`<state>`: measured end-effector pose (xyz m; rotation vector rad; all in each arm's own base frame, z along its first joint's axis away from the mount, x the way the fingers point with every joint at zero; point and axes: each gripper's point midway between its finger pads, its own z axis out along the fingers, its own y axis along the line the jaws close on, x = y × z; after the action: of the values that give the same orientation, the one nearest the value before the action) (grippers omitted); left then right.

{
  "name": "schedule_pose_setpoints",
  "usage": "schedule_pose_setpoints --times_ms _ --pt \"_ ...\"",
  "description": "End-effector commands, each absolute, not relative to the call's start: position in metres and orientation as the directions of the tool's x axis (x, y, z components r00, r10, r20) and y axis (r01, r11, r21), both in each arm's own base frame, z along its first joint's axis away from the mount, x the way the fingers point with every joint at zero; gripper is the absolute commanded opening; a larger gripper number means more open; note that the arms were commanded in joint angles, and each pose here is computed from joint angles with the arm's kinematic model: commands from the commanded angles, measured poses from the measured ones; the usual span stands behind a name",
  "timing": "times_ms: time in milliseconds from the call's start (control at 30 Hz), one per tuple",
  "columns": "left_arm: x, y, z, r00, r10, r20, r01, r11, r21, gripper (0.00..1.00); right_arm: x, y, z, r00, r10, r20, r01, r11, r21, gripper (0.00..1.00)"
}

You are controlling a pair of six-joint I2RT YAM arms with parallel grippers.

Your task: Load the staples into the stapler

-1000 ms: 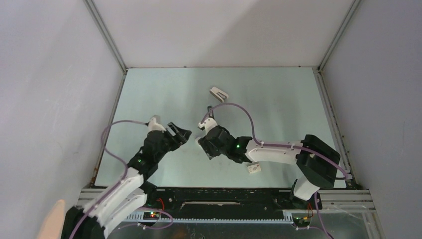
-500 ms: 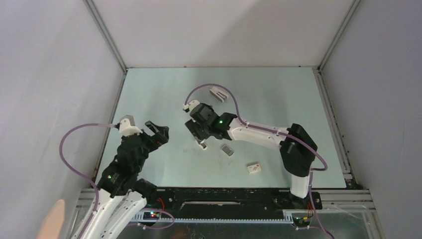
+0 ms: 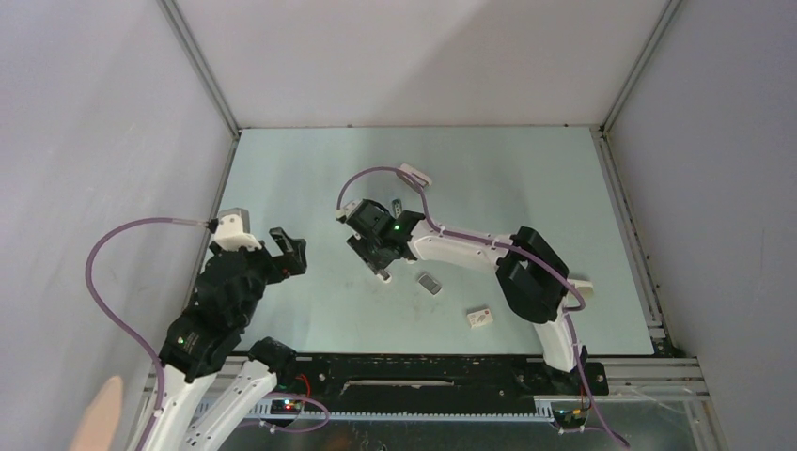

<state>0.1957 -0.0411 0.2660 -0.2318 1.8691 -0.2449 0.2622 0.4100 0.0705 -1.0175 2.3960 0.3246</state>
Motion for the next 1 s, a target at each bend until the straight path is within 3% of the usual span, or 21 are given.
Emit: schedule_pose_setpoints --times_ms 0,967 --pt "0.201 -0.042 0.258 -0.306 -0.214 -0.928 -0.002 0.975 -0.224 1.00 0.264 0.416 0.073 -0.580 -0.609 -0.541 -0.734 0.678 0.024 0.37" --pt "0.206 -0.033 0.250 -0.293 -0.251 -0.922 -0.033 0.967 -0.253 1.00 0.247 0.373 -0.020 -0.643 -0.637 -0.426 -0.672 0.735 -0.086 0.05"
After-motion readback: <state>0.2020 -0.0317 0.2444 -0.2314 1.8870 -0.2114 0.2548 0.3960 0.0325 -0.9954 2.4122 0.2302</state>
